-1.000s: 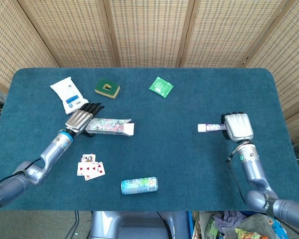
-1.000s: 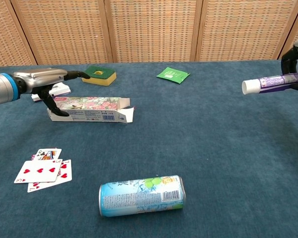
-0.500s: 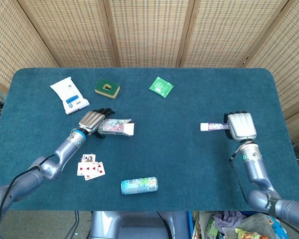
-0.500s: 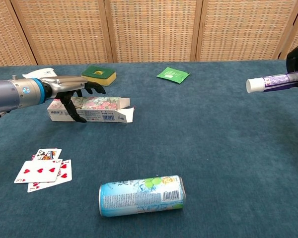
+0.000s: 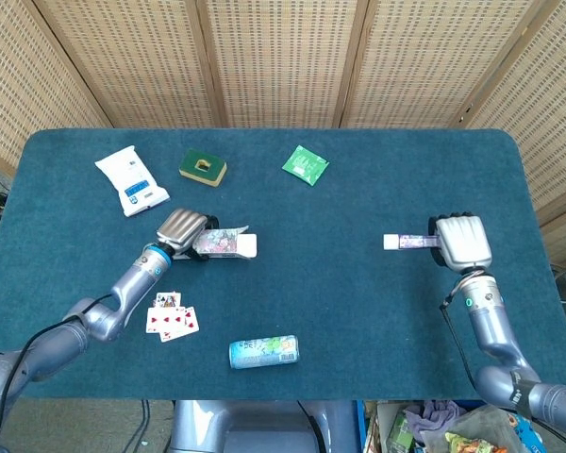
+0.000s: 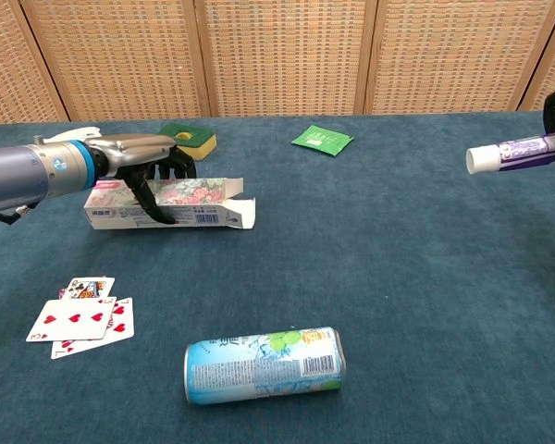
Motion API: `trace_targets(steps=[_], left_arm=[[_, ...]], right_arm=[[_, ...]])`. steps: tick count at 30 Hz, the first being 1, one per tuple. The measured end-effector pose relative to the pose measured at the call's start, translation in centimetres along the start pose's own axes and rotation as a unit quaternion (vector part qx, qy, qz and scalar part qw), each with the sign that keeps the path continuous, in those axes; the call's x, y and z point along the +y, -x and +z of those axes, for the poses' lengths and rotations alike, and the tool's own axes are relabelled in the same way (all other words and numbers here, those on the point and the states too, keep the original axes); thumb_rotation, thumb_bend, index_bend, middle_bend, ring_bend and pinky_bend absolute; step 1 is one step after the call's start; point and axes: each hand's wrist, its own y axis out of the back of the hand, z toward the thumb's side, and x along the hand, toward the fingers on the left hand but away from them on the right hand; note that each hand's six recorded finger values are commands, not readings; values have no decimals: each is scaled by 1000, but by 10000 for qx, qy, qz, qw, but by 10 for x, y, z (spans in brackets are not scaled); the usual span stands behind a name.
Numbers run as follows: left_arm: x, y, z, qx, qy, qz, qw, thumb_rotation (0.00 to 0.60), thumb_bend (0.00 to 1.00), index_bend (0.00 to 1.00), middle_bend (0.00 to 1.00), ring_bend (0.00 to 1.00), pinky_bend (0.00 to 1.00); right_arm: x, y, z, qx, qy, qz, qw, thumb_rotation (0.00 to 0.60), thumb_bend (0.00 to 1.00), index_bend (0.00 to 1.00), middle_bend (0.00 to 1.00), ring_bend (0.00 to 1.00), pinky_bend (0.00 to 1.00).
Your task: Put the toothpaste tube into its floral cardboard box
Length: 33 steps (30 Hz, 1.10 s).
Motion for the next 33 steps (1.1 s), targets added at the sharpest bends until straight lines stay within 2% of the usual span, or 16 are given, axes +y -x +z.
trace_targets(steps=[8,15,19,24,33], left_arm=[[43,5,38,-688,173,544,9960,600,225,501,494,456,489],[91,1,101,-1454,419,847,9848,600,225,506,495,456,490],[101,-3,123,-1597,634,822,9817,600,224,507,495,456,490],[105,-9,148,-1758,656,816,9788,600,225,509,496,456,490],[100,-17,186,-1862,546,710,9784,600,225,509,496,455,490]], right_arm=[[16,-16,4,197,-139,-230,9994,600,552,580,592,432,365],[39,-37,11,358,-284,-455,9979,600,552,580,592,433,365],[53,-46,11,345,-446,-594,9966,600,553,580,594,437,365],[63,-54,14,328,-432,-688,9962,600,552,580,594,440,365],[72,-64,11,224,-530,-678,9960,600,553,580,594,440,365]])
